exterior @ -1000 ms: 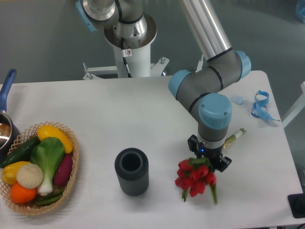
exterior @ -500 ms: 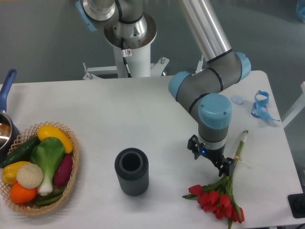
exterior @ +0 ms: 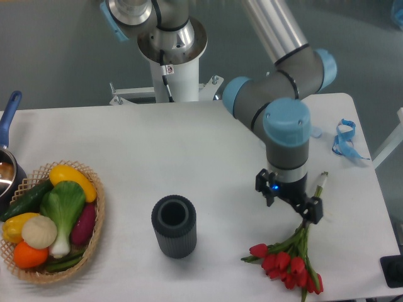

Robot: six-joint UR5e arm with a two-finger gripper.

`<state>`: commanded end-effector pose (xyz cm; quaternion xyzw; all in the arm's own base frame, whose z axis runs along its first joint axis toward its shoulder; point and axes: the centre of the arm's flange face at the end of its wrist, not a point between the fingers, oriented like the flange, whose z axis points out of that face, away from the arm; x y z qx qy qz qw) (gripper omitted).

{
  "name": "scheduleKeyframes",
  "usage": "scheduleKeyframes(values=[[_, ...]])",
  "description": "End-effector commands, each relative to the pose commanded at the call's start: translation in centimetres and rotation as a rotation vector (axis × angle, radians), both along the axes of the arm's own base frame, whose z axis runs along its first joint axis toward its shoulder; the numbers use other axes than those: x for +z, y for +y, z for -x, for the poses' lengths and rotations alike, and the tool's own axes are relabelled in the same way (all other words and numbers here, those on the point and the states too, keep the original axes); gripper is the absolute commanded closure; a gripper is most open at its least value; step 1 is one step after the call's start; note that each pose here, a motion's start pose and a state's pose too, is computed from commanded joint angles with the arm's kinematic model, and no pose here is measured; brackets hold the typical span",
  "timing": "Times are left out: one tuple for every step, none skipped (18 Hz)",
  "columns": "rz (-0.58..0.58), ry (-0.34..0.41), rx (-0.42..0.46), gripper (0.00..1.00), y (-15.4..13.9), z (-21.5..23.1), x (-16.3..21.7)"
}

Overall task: Place the flowers on the table
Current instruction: 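Raise the open gripper away from the laid tulips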

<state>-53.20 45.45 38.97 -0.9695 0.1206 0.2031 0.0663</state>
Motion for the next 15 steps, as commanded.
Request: scheduleKeyframes(values=[[-0.008,0.015,0.018,0.00,-1.1,0.5,2.2],[-0.006,0.013,0.031,0.00,-2.3,1.1,2.8],[0.011,0.007,0.022,0.00,-3.5,1.9,2.7],[0.039,-0.001,-0.007,0.00,-4.8,2.6,2.4],[0.070,-0.004,-0.044,0.00,-6.4,3.3,2.5],[0.089,0.004,-0.073,0.00,-8.2,3.6,3.8],[0.110,0.000,-0.094,0.00,-9.9,4.0,4.4],[0.121,-0.011,-0.112,0.00,-11.0,4.5,4.4],[0.110,-0.008,-0.118,0.00,-12.2,4.8,5.2],[0.083,-0.007,-0.106,0.00,-13.6,5.3,5.9],[0.063,-0.009,-0.099,0.00,-14.7,5.7,6.2],[0.054,-0.006,-0.106,0.00,-15.9,5.6,7.3],[0.058,-0.013,-0.117,0.00,-17.4,5.8,7.8],[0.060,-0.016,-0.142,0.00,-18.2,5.9,8.2],[0.053,-0.010,-0.143,0.00,-18.5,5.9,8.6]])
